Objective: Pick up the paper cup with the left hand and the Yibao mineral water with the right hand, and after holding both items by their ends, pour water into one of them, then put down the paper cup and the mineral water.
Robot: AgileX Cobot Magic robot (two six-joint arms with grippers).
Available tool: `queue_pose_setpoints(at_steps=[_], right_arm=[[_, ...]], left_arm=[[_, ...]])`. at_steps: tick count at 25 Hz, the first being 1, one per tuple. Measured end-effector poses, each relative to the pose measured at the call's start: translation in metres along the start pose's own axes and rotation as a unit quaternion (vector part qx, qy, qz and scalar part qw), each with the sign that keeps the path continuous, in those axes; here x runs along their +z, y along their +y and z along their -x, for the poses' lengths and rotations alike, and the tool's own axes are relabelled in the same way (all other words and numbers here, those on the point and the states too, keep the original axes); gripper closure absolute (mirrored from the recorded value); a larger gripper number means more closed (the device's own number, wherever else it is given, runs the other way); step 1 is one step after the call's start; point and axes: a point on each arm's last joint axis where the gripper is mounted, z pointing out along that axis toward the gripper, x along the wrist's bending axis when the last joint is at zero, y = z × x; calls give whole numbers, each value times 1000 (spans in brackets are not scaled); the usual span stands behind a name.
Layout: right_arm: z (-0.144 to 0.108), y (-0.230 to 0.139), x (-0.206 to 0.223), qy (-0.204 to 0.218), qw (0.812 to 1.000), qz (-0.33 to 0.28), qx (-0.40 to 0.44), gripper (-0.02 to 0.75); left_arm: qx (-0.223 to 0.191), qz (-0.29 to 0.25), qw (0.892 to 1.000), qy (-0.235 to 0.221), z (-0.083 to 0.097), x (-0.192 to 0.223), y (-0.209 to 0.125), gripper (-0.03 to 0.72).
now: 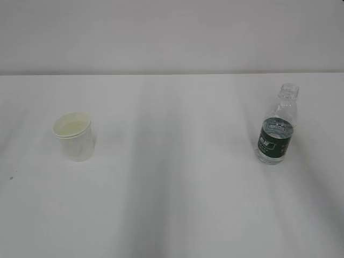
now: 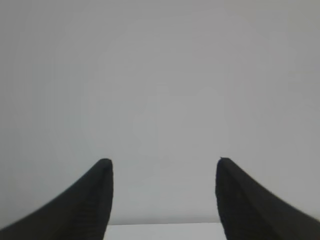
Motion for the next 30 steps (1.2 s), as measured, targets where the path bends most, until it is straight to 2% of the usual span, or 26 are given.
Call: queue_pose_setpoints(at_steps=[15,21,30], right_arm=[[0,3,-7,1,1000,-14,0,148],[1,6,-9,0,1000,-9,0,148],[1,6,-9,0,1000,-9,0,148]], left_arm=[[2,14,1000,9,-1,-14,8,258],[45,11,999,8,0,-14,8,258],[36,10,999,8,0,-14,8,258]])
